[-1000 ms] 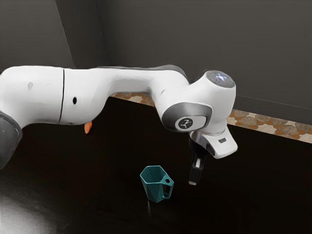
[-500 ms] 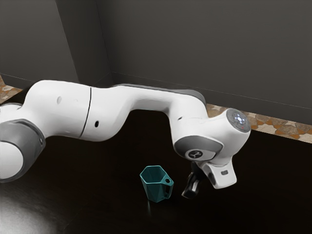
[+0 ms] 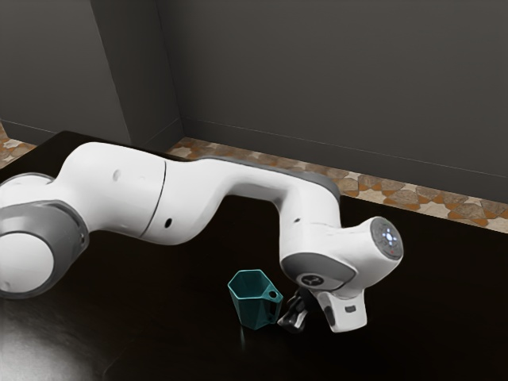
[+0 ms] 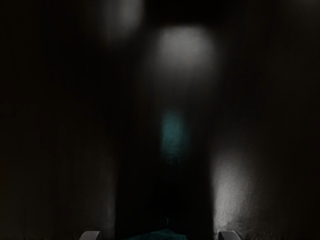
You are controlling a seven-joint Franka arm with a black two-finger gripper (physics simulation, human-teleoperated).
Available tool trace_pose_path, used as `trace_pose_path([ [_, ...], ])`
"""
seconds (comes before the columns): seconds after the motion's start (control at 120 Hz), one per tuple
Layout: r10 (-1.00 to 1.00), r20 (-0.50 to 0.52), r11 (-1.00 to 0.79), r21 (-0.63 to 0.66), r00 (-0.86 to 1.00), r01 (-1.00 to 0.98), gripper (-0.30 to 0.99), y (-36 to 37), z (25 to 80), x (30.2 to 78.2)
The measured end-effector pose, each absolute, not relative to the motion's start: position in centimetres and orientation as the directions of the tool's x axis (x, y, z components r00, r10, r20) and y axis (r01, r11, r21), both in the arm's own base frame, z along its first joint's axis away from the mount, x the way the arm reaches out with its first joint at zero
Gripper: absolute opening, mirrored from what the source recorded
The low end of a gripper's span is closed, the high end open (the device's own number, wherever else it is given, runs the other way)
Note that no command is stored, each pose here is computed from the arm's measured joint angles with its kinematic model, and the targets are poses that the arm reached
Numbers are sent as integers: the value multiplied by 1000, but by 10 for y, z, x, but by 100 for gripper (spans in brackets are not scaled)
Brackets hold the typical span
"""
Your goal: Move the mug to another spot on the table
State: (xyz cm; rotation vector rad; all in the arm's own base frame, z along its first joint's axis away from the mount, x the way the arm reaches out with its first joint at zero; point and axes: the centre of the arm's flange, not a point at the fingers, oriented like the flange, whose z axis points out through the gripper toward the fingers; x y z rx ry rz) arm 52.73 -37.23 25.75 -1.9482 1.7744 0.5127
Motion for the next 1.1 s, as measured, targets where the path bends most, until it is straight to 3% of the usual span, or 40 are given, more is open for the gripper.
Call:
trace_pose_path([
  [0.758, -794, -605, -39, -47, 59, -998, 15, -344, 238, 528],
  [1.1, -733, -674, -110, -12, 89, -994, 10, -313, 240, 536],
])
